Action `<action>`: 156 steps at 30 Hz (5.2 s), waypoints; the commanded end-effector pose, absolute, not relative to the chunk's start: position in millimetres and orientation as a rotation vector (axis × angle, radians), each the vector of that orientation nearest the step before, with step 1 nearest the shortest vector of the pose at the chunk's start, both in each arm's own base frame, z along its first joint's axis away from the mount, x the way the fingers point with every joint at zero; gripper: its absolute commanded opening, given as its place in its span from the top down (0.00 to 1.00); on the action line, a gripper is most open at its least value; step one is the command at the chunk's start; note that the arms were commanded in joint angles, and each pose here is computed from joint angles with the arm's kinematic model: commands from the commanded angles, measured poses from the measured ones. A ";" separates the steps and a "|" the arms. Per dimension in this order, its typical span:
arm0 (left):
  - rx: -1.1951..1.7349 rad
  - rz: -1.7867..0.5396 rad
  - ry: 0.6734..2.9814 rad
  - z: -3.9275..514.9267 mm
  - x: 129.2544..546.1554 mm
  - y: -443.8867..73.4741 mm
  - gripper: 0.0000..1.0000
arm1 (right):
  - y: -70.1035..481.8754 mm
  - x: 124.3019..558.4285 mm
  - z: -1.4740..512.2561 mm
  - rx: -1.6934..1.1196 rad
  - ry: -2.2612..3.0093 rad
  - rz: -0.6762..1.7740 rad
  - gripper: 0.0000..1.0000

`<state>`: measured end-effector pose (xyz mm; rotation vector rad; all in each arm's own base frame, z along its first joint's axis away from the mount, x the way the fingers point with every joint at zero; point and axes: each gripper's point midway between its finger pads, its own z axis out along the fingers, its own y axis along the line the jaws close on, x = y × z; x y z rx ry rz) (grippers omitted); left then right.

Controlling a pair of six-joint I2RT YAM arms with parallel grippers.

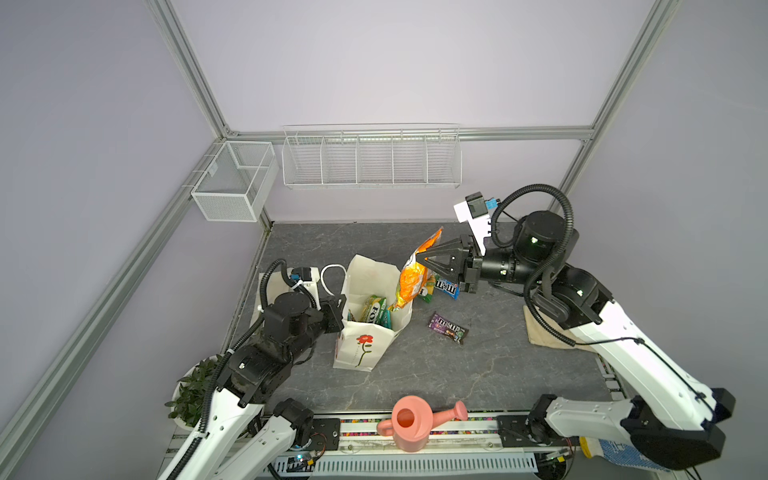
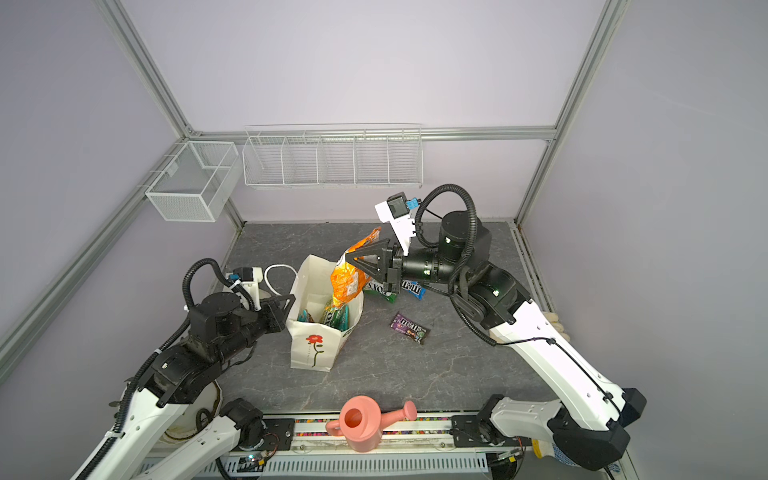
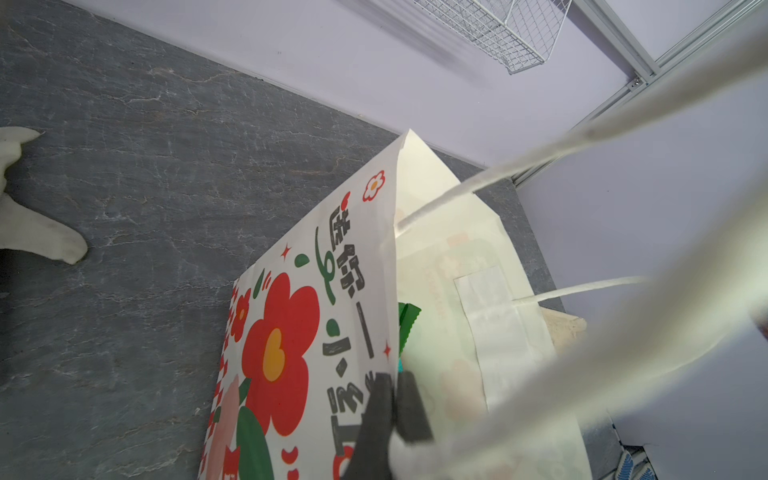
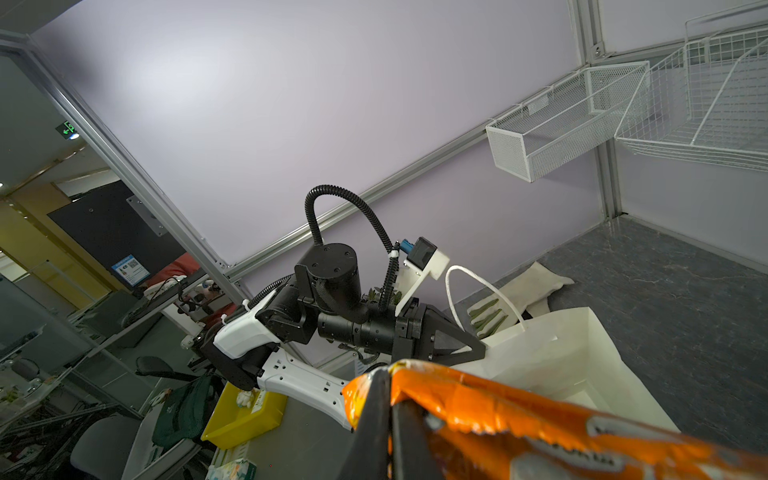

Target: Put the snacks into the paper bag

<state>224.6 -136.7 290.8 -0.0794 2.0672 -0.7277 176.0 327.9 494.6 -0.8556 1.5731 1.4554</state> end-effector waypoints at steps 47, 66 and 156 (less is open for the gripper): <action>-0.056 -0.769 2.007 299.4 221.5 -138.6 1.00 | 421.2 195.2 445.8 -1.083 1.579 1.676 0.93; -0.050 -0.770 2.006 300.0 219.9 -138.3 1.00 | 434.6 209.5 428.5 -1.118 1.621 1.645 0.93; -0.053 -0.815 2.006 298.6 210.1 -138.0 1.00 | 429.6 208.6 350.3 -1.060 1.851 1.562 0.90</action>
